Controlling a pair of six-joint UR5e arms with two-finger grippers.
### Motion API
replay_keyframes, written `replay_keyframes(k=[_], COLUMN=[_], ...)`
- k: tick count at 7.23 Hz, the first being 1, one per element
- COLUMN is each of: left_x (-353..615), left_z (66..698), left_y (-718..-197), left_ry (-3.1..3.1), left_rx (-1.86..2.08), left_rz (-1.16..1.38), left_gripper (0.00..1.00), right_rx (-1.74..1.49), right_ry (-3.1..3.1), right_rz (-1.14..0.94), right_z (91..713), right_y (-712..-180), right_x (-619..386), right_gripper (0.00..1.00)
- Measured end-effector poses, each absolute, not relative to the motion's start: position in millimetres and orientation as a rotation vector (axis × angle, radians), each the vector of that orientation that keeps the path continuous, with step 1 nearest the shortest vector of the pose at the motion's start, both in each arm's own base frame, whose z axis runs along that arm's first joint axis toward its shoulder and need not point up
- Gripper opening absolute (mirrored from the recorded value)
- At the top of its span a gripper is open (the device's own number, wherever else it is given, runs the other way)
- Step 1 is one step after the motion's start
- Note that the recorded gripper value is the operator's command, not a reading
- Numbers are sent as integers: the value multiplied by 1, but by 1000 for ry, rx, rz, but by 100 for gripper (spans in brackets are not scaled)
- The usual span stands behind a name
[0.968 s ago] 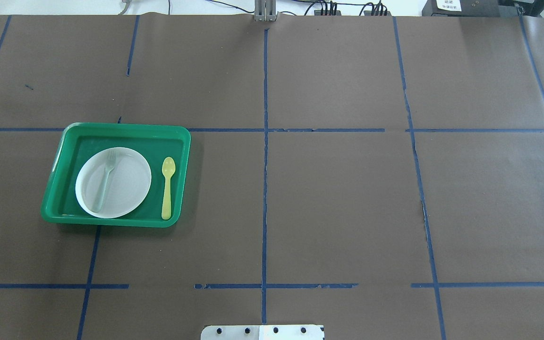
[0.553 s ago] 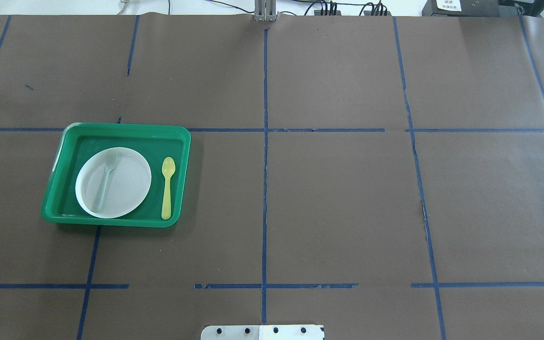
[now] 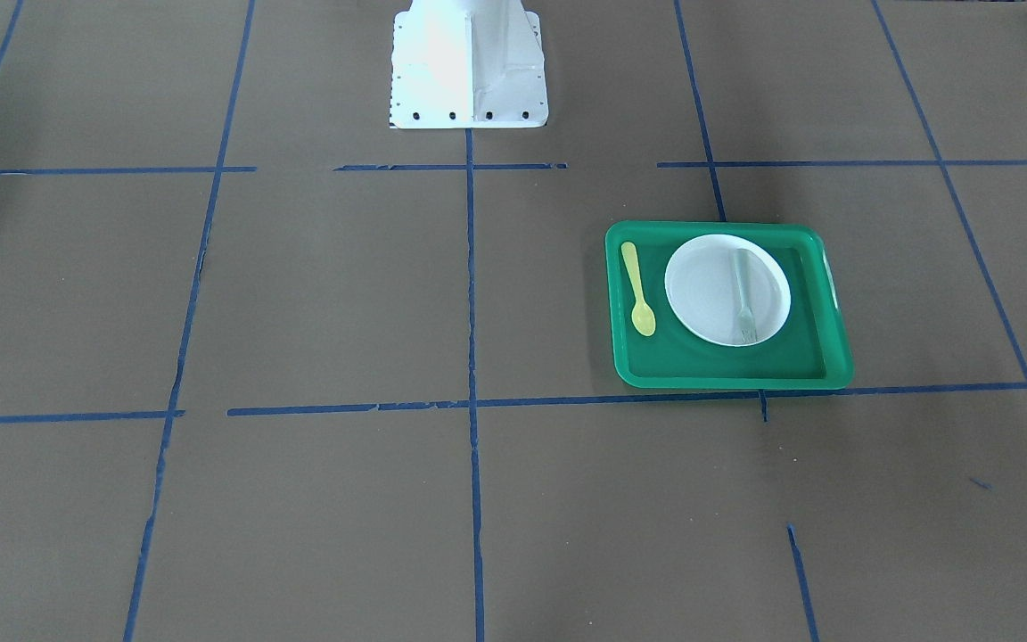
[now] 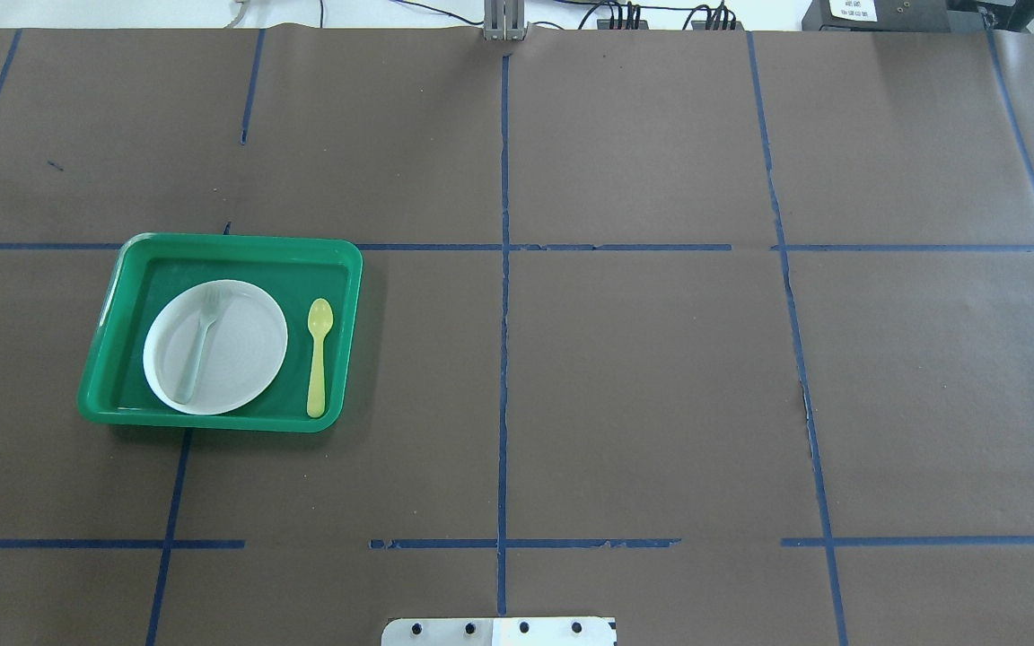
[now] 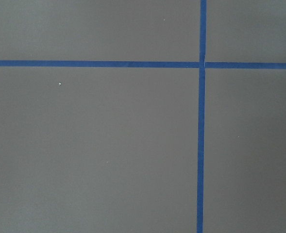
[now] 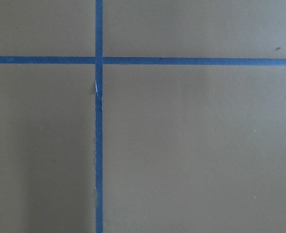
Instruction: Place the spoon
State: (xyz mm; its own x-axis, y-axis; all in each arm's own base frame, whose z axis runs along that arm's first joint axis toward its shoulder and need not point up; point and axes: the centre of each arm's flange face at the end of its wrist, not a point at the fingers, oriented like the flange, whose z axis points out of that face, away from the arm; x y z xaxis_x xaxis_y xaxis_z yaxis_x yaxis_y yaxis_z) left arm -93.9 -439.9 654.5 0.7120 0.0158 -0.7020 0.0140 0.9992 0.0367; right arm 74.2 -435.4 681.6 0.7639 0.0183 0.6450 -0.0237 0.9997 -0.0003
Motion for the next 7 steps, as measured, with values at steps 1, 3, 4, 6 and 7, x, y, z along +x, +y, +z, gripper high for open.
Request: replay_keyframes(k=[1,3,4,6,7], left_x=[-87,-73,-69,-67,-67], left_z=[653,652,651,651,650], left_y=[-442,-444,-444,-444,-444], left_ry=[779,794,814,830,831], left_rx=[36,24,20,16,18], left_rz=[16,41,45,45,46], left_gripper=[100,100,100,100,100], right_rx=[8,8,8,8,8], right_ry=[-701,-701,-701,-701,-701], right_rz=[23,22,23,23,23], right_z=[682,682,682,682,682], right_y=[-435,-435,-435,-435,-435], right_x=[74,74,74,74,74], right_gripper=[100,100,100,100,100])
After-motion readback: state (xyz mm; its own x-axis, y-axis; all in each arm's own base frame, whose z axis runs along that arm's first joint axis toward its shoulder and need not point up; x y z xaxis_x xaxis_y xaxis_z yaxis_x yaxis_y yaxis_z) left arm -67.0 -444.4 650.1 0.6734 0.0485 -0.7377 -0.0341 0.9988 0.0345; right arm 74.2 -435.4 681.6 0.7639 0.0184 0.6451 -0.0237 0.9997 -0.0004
